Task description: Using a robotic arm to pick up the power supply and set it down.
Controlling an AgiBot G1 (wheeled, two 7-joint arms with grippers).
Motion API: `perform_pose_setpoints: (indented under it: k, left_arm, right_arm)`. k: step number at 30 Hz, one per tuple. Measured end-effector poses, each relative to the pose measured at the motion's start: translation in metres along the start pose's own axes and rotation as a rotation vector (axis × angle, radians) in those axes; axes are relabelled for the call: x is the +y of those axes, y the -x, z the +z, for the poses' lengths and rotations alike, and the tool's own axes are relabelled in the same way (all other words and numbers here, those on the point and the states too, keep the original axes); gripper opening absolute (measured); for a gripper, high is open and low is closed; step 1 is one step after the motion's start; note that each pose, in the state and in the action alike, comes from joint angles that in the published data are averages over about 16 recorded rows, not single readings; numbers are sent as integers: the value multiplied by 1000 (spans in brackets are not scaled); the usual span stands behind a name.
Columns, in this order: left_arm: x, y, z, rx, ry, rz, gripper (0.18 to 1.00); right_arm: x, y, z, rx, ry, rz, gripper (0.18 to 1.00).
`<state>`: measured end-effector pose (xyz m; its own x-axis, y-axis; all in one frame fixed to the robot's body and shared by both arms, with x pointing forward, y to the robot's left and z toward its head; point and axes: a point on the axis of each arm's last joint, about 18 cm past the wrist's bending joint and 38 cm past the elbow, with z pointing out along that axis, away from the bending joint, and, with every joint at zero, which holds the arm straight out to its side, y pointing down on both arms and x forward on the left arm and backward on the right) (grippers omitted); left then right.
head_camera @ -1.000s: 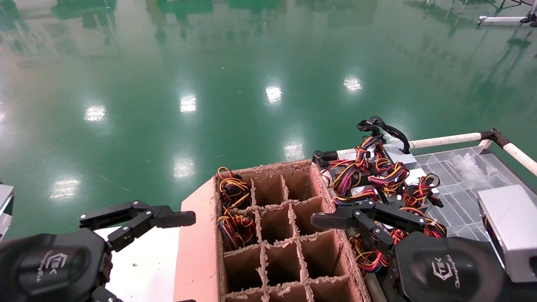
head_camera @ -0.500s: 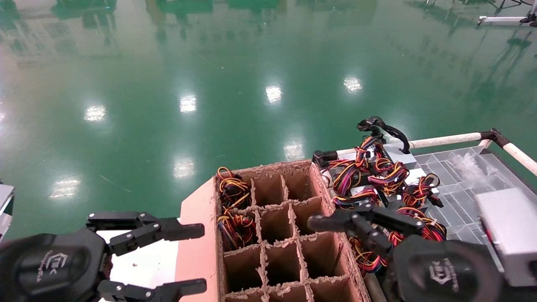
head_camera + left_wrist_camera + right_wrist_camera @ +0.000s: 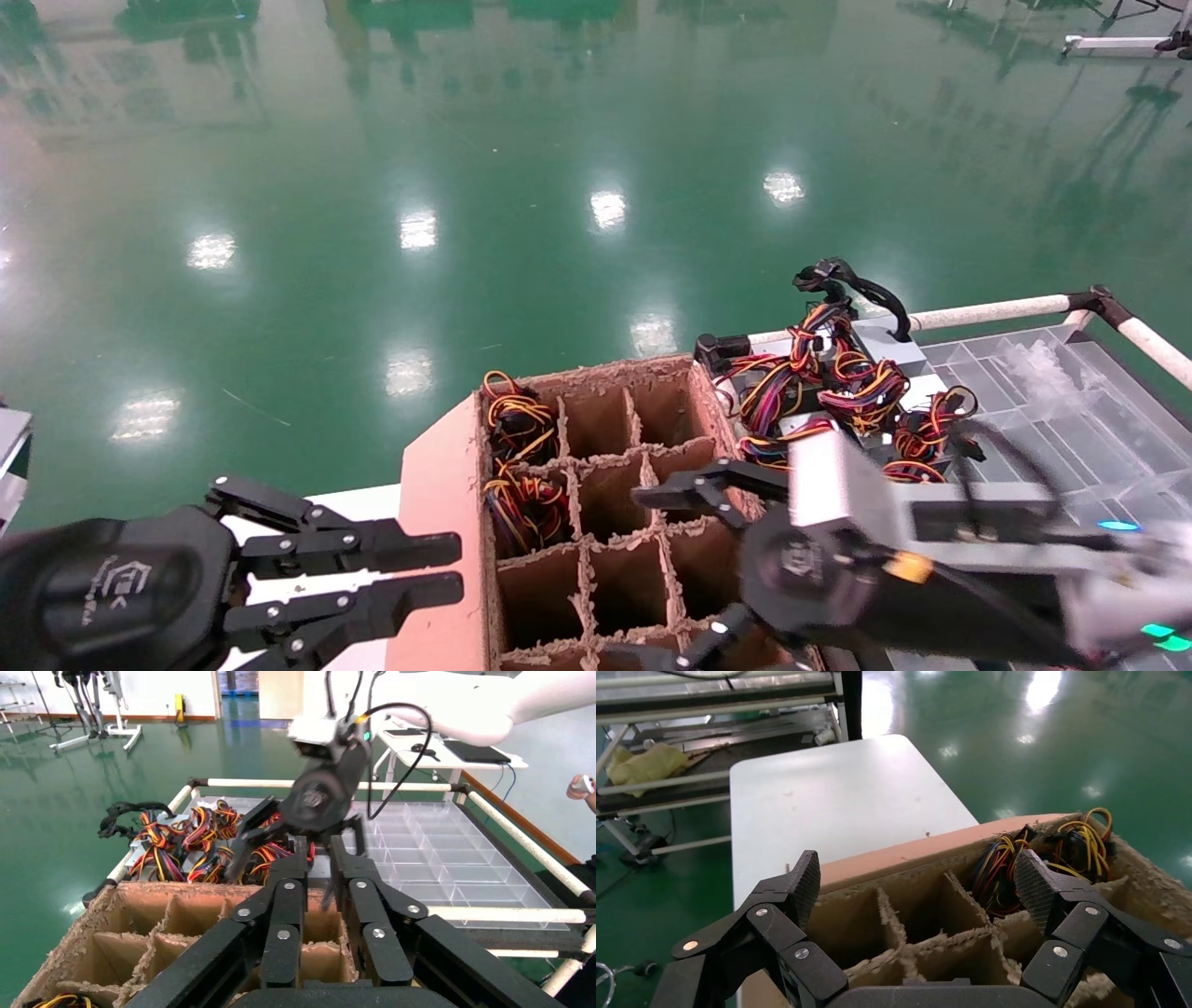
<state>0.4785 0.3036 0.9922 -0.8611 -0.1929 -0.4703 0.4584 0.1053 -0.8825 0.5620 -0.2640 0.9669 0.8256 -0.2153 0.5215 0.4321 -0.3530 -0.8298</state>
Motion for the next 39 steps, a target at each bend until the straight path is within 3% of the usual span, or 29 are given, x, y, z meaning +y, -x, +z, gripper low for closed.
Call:
perform_pose_setpoints:
  k: [14,25,39]
  left_arm:
    - [0,0,0,0,0,0,202]
    - [0,0,0,0,0,0,191]
    - [0,0,0,0,0,0,191]
  right_arm:
    - [7,-46,75,-28,148,-154,1000]
    - [3,-69,121,-45,222,-266,999]
    - [7,-86,155,-40,267,-303,947]
